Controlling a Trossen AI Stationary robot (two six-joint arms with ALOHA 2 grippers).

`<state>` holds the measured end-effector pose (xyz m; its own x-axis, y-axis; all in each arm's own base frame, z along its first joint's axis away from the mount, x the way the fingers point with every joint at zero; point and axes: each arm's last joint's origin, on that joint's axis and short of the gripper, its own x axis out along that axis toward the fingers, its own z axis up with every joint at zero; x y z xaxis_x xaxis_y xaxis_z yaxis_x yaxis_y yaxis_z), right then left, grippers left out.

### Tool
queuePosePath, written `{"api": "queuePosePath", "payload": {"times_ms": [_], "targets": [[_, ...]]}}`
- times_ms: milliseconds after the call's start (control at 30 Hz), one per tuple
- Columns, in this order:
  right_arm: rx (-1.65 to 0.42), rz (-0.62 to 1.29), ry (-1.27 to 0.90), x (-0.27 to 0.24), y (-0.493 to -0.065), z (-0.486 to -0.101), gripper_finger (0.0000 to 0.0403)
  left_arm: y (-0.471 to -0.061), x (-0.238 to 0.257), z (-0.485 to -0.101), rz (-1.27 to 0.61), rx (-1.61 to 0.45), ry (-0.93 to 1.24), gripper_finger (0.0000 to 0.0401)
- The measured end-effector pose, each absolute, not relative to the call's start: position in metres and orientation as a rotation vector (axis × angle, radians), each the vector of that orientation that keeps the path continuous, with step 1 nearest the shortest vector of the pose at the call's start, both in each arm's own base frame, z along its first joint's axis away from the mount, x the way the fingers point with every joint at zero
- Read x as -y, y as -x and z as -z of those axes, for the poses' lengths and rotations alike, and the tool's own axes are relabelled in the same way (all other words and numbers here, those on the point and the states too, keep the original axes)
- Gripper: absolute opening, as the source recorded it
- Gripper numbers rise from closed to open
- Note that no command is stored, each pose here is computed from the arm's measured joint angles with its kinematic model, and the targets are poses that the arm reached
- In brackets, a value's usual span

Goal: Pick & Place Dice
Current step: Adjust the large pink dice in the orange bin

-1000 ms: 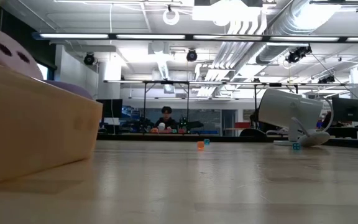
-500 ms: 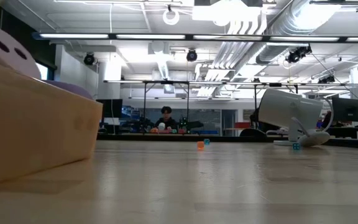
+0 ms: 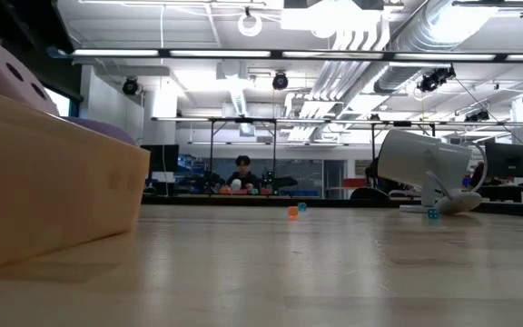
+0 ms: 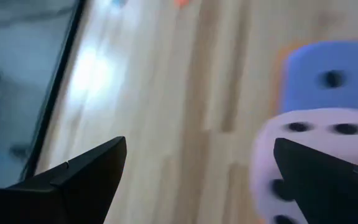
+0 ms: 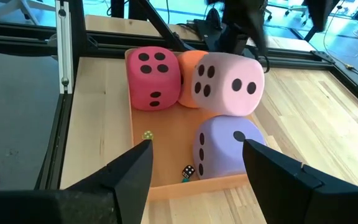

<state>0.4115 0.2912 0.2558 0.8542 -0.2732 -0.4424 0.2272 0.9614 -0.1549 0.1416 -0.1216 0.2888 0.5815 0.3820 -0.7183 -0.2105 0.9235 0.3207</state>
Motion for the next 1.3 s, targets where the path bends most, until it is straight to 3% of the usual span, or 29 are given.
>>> {"api": "queuePosePath", "payload": {"times_ms": [333,700,1300], "targets": [[-0.479,0.264,0.096,-0.291,-0.412,-0.256,0.0239,-0.161,0.090,-0.273,-0.394,-1.182,-0.038,0.0397],[-0.484,0.262,0.099,-0.291,-0.411,-0.255,0.0239,-0.166,0.114,-0.267,-0.132,-1.171,0.063,0.0397],[-0.485,0.262,0.100,-0.291,-0.411,-0.255,0.0239,-0.154,0.144,-0.270,0.030,-1.079,0.031,0.0397]]}}
